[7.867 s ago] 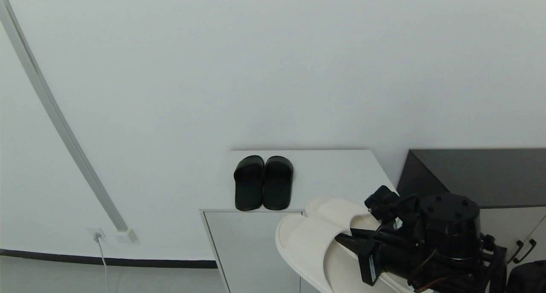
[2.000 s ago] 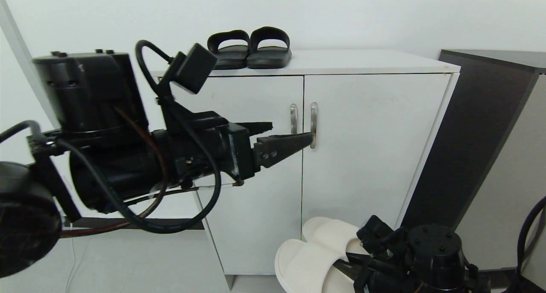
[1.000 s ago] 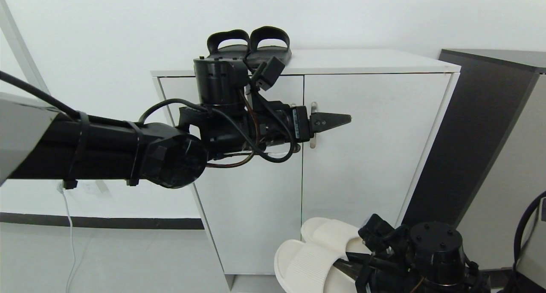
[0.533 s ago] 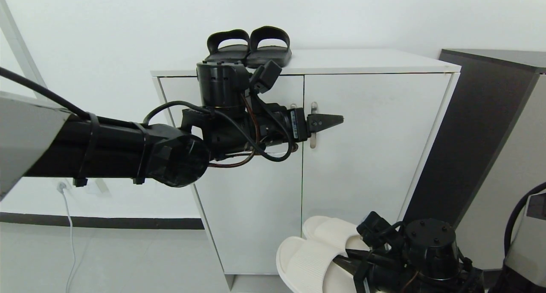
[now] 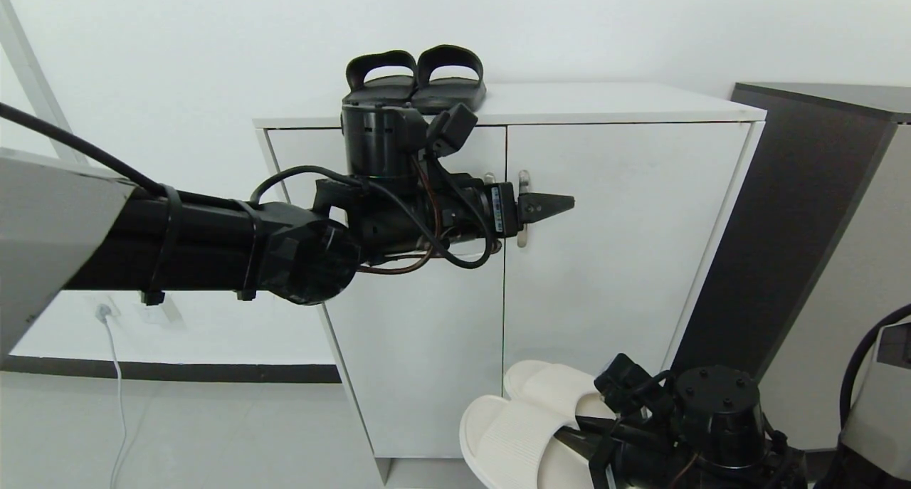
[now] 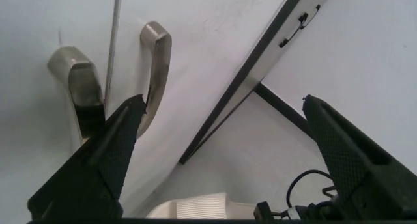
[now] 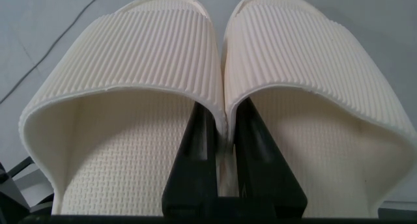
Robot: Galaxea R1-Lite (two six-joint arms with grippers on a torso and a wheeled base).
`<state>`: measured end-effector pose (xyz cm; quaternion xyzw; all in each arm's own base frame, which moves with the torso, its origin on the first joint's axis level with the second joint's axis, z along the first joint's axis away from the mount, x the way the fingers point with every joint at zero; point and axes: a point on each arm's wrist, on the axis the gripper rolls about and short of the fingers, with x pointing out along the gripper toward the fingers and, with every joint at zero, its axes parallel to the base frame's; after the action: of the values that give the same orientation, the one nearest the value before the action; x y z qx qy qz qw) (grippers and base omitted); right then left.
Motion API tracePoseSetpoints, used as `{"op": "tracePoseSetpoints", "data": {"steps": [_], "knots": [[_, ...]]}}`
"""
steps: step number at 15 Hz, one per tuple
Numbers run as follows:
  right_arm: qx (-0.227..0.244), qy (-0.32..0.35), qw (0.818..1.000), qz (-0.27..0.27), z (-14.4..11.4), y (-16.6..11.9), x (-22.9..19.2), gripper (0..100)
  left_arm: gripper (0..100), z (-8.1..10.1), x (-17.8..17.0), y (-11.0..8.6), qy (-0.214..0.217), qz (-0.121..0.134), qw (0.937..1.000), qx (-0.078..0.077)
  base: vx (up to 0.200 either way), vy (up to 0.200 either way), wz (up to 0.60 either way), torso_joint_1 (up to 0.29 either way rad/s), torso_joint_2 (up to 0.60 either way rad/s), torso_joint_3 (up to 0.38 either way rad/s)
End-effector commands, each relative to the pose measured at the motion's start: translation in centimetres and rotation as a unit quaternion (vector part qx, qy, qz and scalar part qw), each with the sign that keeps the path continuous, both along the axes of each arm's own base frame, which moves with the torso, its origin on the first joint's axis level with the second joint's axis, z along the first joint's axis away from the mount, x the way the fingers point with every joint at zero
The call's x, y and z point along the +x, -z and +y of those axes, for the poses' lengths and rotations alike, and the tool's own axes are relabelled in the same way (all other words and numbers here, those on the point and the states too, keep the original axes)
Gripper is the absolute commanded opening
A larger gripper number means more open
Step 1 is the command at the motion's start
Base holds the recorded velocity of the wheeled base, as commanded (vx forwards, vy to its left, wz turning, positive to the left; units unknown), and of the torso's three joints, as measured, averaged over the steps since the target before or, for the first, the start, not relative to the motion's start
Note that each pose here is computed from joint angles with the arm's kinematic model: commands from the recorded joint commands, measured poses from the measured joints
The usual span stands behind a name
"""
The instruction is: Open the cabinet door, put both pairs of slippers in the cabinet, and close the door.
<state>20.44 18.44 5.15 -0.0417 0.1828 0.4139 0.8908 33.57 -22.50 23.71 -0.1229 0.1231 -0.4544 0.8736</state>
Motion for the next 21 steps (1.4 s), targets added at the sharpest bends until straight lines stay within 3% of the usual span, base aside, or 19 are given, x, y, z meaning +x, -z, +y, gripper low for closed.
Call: {"op": "tracePoseSetpoints", "data": {"steps": [1, 8, 9, 17, 21], "knots": [[-0.001, -0.001, 1.0, 0.001, 0.0, 0.1, 0.0, 0, 100, -0.5, 1.0, 0.4, -0.016, -0.001, 0.9999, 0.006, 0.0, 0.0, 0.0, 0.0, 0.0, 0.0], [0.0, -0.014, 1.0, -0.001, 0.5, 0.0, -0.5, 0, 100, -1.4, 0.7, 0.4, -0.011, -0.004, 0.9999, 0.007, 0.0, 0.0, 0.0, 0.0, 0.0, 0.0], [0.0, -0.019, 1.0, 0.0, 0.7, 0.0, -0.8, 0, 0, -1.4, 0.6, 0.3, -0.009, -0.005, 0.9999, 0.006, 0.0, 0.0, 0.0, 0.0, 0.0, 0.0], [0.022, -0.07, 0.997, -0.009, 0.7, -0.2, -2.7, 0, 0, -1.1, -0.4, -0.4, -0.006, -0.009, 0.9999, 0.003, 0.0, 0.0, 0.0, 0.0, 0.0, 0.0], [0.023, -0.101, 0.995, -0.005, 0.3, 0.1, -4.0, 0, 0, -1.0, -2.9, -1.1, 0.011, -0.008, 0.9999, 0.003, 0.0, 0.0, 0.0, 0.0, 0.0, 0.0]]}}
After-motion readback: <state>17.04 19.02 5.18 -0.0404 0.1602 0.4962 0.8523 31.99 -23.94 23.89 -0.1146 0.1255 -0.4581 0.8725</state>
